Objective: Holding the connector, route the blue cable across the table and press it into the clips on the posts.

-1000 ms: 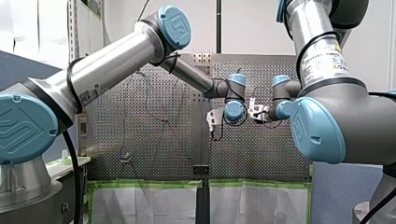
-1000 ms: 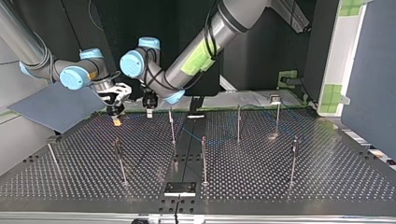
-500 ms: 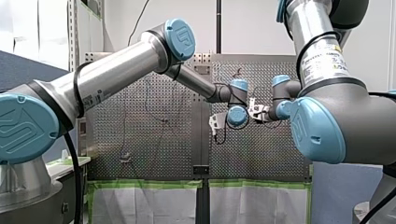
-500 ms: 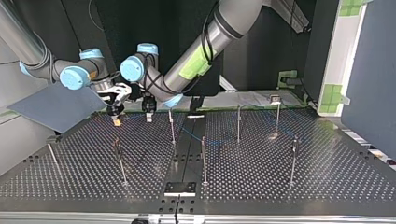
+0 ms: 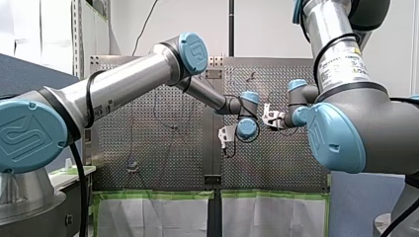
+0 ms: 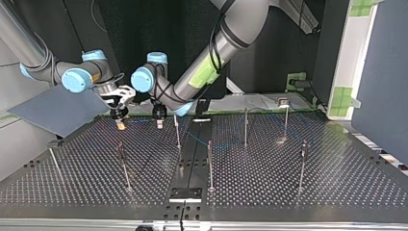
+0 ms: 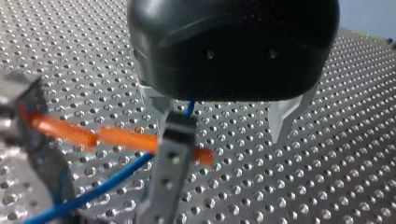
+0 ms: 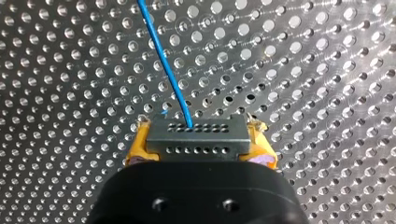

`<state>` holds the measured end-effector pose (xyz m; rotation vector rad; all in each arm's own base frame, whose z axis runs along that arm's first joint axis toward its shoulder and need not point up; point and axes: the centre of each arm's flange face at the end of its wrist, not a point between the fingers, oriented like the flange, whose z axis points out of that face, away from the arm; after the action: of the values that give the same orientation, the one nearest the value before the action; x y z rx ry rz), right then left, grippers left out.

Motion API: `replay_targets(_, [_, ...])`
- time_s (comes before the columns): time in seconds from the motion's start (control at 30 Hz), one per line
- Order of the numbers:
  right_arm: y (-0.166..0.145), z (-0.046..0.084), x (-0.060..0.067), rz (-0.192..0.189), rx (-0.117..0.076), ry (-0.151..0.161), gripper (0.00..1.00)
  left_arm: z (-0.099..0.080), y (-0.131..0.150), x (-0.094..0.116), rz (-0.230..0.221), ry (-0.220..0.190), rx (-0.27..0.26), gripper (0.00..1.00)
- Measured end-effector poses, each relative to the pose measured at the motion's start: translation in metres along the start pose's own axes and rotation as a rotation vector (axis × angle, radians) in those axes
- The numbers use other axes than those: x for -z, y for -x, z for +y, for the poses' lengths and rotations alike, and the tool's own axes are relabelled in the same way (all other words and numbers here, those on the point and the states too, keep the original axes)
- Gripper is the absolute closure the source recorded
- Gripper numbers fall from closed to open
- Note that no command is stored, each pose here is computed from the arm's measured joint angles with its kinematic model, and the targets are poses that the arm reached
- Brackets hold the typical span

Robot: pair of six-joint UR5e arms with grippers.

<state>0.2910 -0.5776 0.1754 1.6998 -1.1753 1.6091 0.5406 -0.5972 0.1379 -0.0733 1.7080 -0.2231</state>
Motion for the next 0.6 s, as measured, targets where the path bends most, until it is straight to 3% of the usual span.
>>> replay_targets(0.2, [0.0001, -0.0006, -0.0001, 0.0, -0.001, -0.002, 1.0, -0.0009, 0.0003, 0.002, -0.003, 0.014, -0.002, 0.04])
replay_targets(0.27, [0.0004, -0.0019, -0.0002, -0.001, -0.001, -0.004, 1.0, -0.002, 0.0002, 0.003, -0.003, 0.013, -0.003, 0.44])
replay_targets(0.3, [0.0005, -0.0026, -0.0002, -0.001, -0.001, -0.005, 1.0, -0.0026, 0.0001, 0.0035, -0.004, 0.013, -0.005, 0.44])
replay_targets(0.33, [0.0005, -0.0031, -0.0003, -0.001, -0.001, -0.006, 1.0, -0.003, 0.0, 0.0037, -0.004, 0.012, -0.006, 0.59])
replay_targets(0.37, [0.0006, -0.0035, -0.0003, -0.001, -0.001, -0.007, 1.0, -0.0033, 0.0, 0.004, -0.004, 0.012, -0.007, 0.8])
replay_targets(0.4, [0.0007, -0.0042, -0.0004, -0.001, 0.0, -0.008, 1.0, -0.0038, 0.0, 0.0043, -0.004, 0.012, -0.008, 0.8])
replay_targets(0.43, [0.0007, -0.0047, -0.0004, -0.001, 0.0, -0.008, 1.0, -0.0041, 0.0001, 0.0045, -0.005, 0.011, -0.007, 0.93])
replay_targets(0.47, [0.0007, -0.0053, -0.0004, -0.001, 0.001, -0.009, 1.0, -0.0044, 0.0001, 0.0047, -0.005, 0.011, -0.007, 1.0])
replay_targets(0.6, [0.0009, -0.0077, -0.0005, -0.002, 0.002, -0.013, 1.0, -0.0051, 0.0012, 0.0051, -0.007, 0.014, -0.005, 1.0])
